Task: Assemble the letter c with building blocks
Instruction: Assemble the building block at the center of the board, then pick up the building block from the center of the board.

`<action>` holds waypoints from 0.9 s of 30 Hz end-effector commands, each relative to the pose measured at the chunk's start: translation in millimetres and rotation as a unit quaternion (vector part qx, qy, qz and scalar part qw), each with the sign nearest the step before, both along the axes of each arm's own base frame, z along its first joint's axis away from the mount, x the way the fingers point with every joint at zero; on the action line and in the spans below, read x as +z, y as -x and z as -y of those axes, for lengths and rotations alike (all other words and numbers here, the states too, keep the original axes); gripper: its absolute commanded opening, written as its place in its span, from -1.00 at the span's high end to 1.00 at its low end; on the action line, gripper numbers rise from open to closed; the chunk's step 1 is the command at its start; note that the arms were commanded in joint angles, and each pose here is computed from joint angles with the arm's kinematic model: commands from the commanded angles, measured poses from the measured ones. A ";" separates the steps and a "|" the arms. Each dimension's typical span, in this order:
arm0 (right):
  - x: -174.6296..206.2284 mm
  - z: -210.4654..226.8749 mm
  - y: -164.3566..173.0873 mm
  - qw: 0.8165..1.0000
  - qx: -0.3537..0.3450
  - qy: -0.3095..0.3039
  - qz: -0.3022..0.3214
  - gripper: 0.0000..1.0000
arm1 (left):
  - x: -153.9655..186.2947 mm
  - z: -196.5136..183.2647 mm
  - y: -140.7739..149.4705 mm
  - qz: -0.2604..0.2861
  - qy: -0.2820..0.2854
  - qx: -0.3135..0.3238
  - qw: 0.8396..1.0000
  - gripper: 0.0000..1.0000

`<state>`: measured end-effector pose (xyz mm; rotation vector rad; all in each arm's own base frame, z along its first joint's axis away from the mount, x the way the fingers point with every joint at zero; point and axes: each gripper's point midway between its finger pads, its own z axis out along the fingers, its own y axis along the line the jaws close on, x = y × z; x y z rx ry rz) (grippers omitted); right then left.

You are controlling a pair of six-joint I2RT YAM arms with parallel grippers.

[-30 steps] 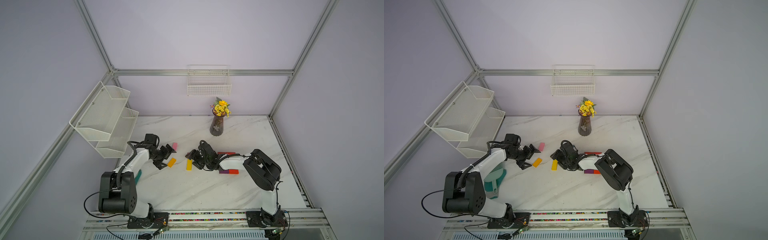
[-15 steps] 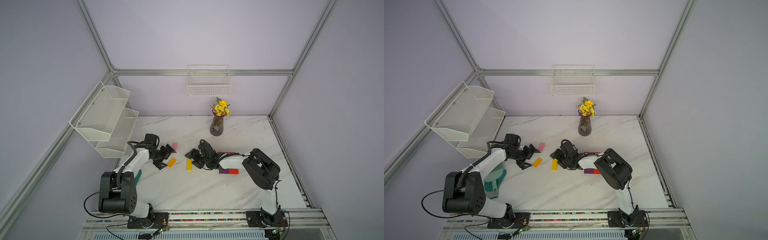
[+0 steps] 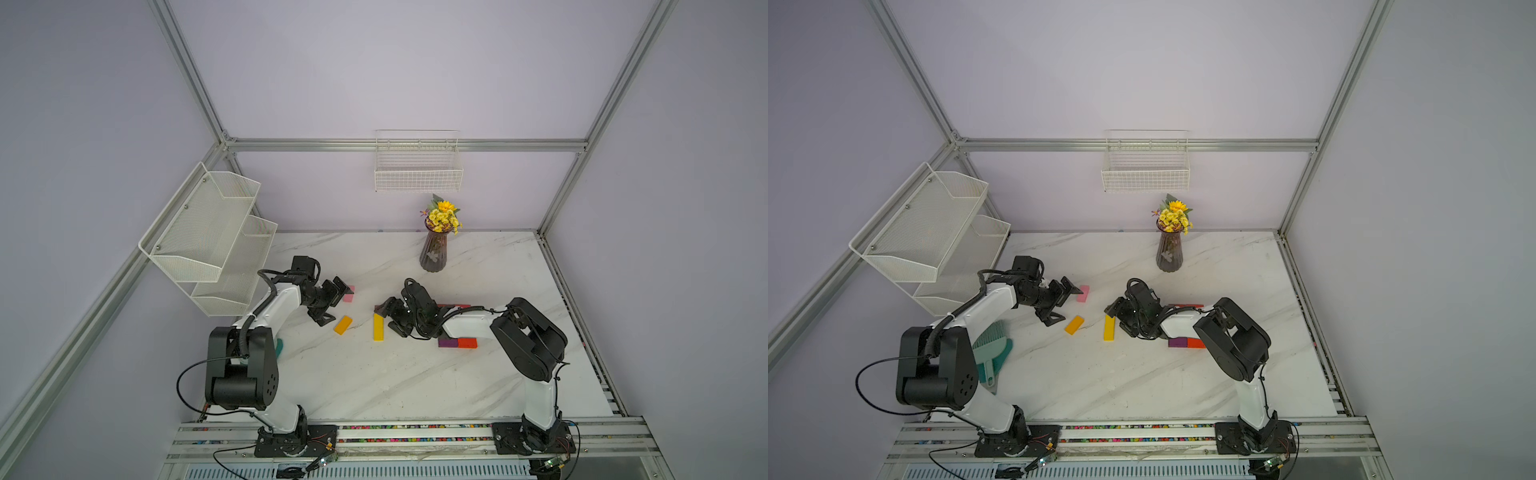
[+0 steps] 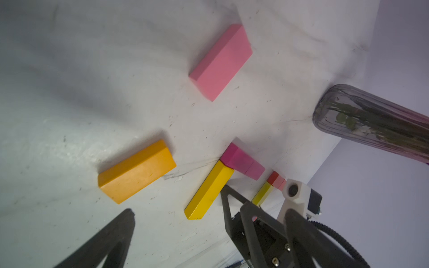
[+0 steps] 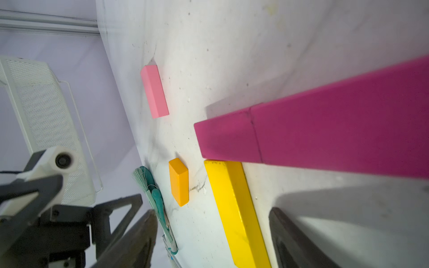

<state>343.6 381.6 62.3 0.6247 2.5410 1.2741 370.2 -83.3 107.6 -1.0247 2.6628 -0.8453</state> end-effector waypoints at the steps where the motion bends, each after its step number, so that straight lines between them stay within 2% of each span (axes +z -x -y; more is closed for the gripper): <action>1: 28.2 9.9 -0.9 1.000 -0.003 -0.010 0.015 -0.55 | 12.4 -15.1 -34.9 0.038 -0.073 -0.051 0.995 -1.00; 7: 56.7 40.5 -5.1 0.999 -0.019 -0.001 0.038 -0.56 | -2.5 -21.7 -59.4 -0.005 -0.187 -0.157 0.970 -0.92; 12: 71.7 71.1 -12.0 0.998 -0.043 0.003 0.048 -0.56 | -24.0 -6.7 -64.9 -0.042 -0.263 -0.239 0.934 -0.88; 15: 76.6 85.4 -15.9 0.997 -0.051 0.006 0.050 -0.57 | -38.9 -2.1 -67.0 -0.063 -0.283 -0.259 0.921 -0.84; 22: 85.4 111.4 -22.5 0.996 -0.064 0.018 0.057 -0.57 | -56.9 5.2 -66.7 -0.080 -0.284 -0.271 0.916 -0.74; 27: 81.9 123.2 -24.8 0.996 -0.075 0.020 0.048 -0.58 | -64.3 16.1 -58.7 -0.087 -0.296 -0.290 0.906 -0.65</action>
